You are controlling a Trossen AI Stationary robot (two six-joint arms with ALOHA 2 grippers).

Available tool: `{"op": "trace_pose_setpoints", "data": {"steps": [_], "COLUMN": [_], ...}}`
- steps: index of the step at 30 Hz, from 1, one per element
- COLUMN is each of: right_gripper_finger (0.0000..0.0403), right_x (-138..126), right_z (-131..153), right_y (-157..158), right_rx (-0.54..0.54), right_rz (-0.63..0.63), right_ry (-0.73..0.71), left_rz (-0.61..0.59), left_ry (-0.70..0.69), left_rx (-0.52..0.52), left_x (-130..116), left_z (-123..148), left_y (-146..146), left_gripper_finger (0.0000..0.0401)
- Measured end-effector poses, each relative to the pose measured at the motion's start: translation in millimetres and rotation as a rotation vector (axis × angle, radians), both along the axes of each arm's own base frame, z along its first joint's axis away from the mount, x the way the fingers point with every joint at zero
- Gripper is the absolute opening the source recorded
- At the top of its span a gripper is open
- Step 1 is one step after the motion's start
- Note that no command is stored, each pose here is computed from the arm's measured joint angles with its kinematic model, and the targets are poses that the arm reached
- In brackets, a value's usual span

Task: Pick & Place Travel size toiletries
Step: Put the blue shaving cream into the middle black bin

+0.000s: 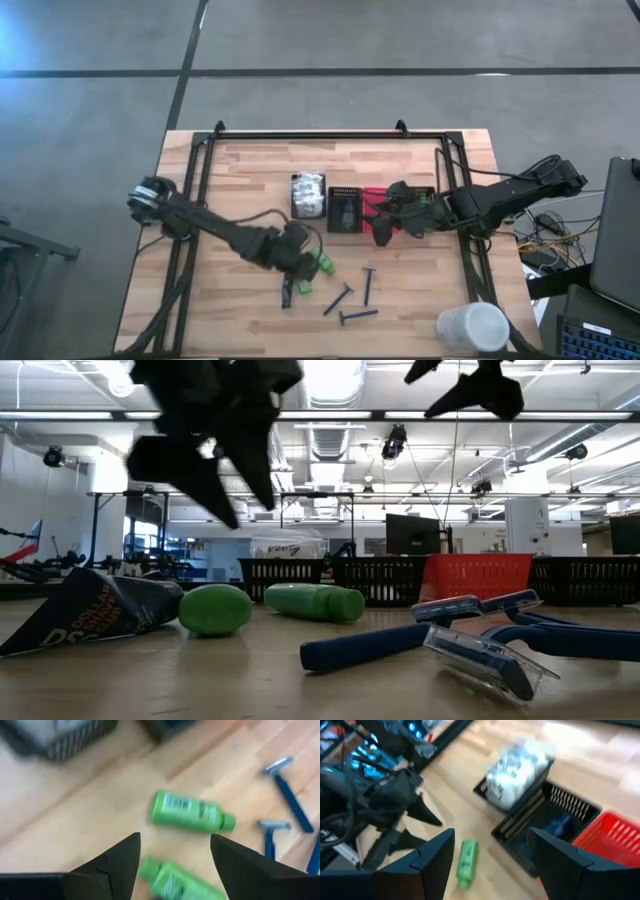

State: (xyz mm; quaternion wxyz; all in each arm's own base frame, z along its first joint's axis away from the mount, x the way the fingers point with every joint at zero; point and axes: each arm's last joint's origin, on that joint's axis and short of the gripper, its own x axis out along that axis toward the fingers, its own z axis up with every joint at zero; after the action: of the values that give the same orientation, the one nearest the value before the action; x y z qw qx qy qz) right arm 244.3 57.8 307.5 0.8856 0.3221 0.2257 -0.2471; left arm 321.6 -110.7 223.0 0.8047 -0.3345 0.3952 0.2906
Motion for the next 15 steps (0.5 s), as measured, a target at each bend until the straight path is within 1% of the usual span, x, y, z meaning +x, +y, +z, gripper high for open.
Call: {"op": "trace_pose_setpoints", "data": {"steps": [3,7,11,15], "right_gripper_finger": [0.0244,0.0244,0.0244,0.0244], "right_x": [5,13,22,31], "right_z": [-11,-27,-42,-53], "right_y": [3,8,13,18], "right_rx": [0.050,0.110,0.148,0.182], "right_rz": [0.019,0.061,0.107,0.158], "right_ry": [0.037,0.104,0.171,0.218], "left_rz": [0.026,0.086,0.154,0.212], "left_ry": [0.035,0.034,0.036,0.042], "left_rx": [-0.032,-0.103,-0.161,-0.190], "left_x": [-13,-28,-42,-55], "left_z": [-3,-11,-21,-31], "left_y": [-20,-42,-57,-66], "left_gripper_finger": [0.0245,0.0245,0.0245,0.0245]}}
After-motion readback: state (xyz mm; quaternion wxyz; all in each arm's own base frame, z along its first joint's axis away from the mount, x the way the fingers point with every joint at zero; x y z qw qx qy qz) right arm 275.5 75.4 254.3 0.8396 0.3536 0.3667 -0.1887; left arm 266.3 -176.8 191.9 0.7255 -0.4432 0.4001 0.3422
